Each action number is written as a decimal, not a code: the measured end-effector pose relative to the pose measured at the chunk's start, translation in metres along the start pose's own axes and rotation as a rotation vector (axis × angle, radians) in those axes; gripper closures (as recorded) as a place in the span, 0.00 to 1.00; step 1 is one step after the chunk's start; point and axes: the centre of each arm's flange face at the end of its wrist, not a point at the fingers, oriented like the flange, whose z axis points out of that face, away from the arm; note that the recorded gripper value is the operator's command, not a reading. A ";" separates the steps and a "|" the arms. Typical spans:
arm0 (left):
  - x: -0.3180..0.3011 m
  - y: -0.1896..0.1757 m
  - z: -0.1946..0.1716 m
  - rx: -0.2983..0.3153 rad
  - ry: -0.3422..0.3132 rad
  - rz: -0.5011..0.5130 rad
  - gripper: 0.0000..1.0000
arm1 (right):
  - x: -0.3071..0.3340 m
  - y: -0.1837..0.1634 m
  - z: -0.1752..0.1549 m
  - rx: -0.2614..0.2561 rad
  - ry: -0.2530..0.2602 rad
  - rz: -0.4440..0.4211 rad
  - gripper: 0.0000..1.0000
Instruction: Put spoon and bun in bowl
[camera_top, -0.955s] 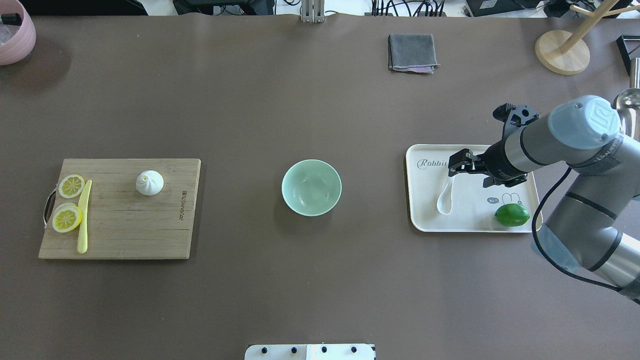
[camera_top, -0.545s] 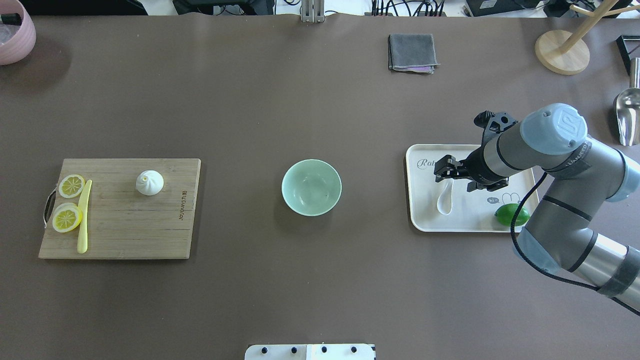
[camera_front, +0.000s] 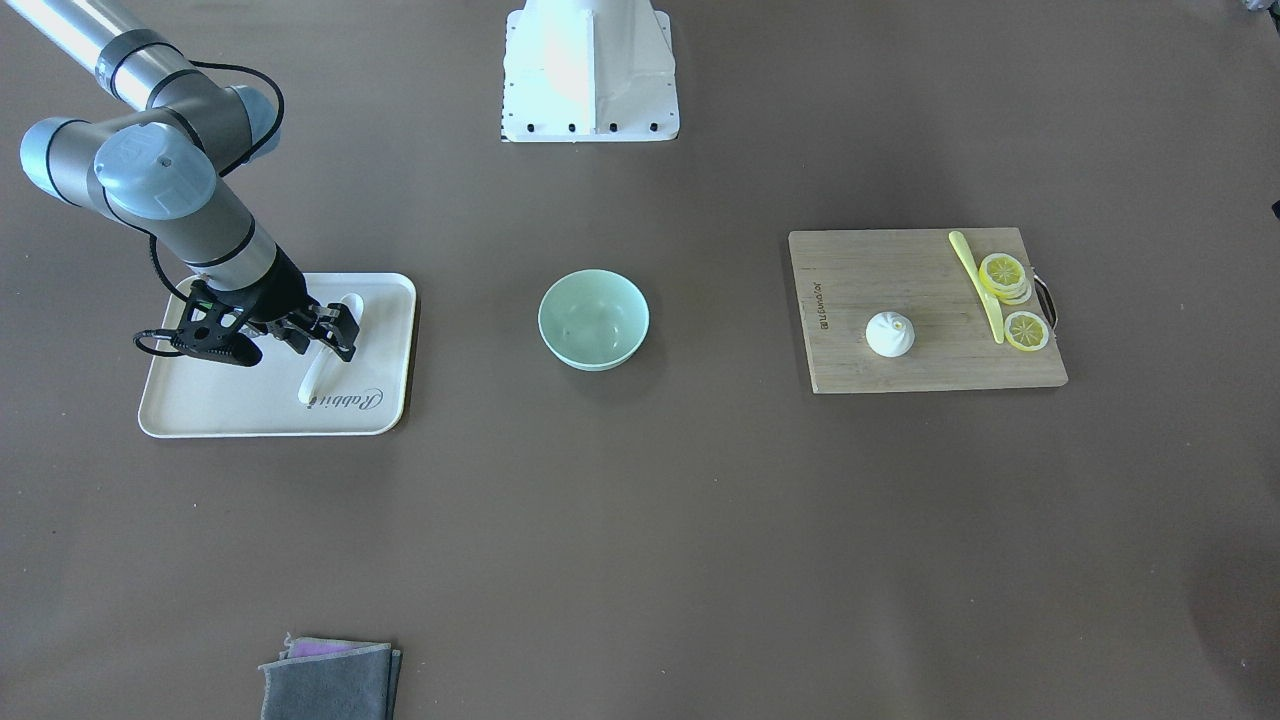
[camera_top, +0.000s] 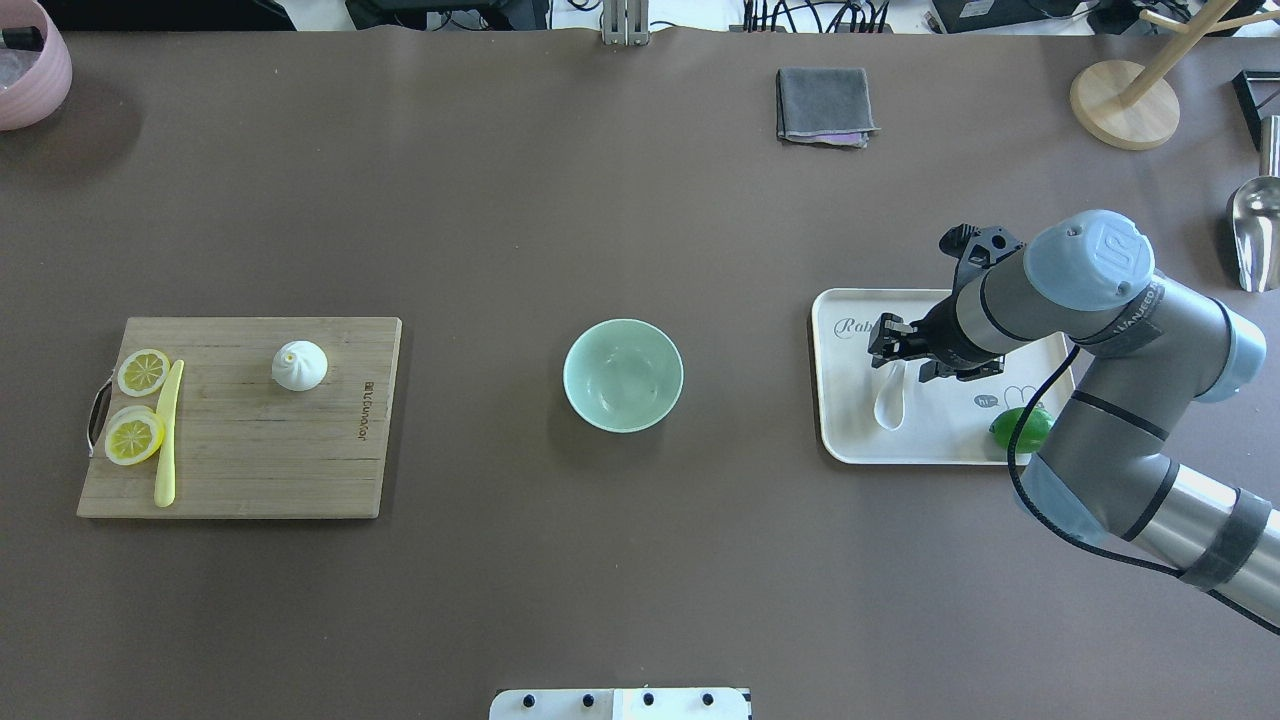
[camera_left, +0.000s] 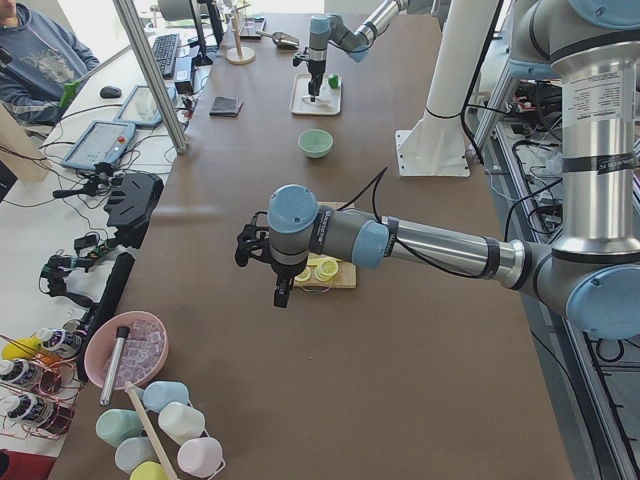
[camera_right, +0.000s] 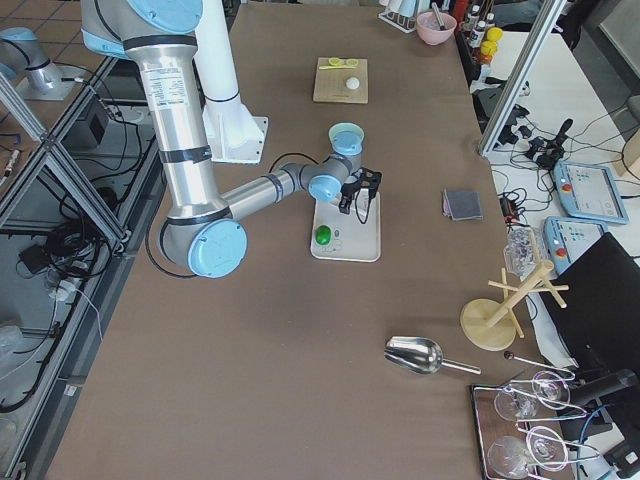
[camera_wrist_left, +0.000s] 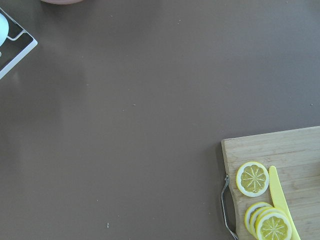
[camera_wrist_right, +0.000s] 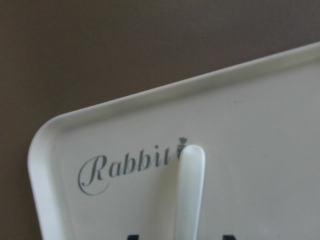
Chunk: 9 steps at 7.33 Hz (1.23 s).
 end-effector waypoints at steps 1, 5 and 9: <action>0.000 0.000 0.000 0.001 0.001 0.000 0.02 | 0.001 0.000 0.001 -0.001 0.003 0.008 0.96; 0.002 -0.001 -0.001 0.002 0.002 0.000 0.02 | -0.017 0.003 -0.011 0.001 -0.032 0.025 1.00; 0.040 -0.008 0.015 0.030 0.077 -0.088 0.02 | -0.153 0.019 -0.055 0.006 -0.151 0.199 1.00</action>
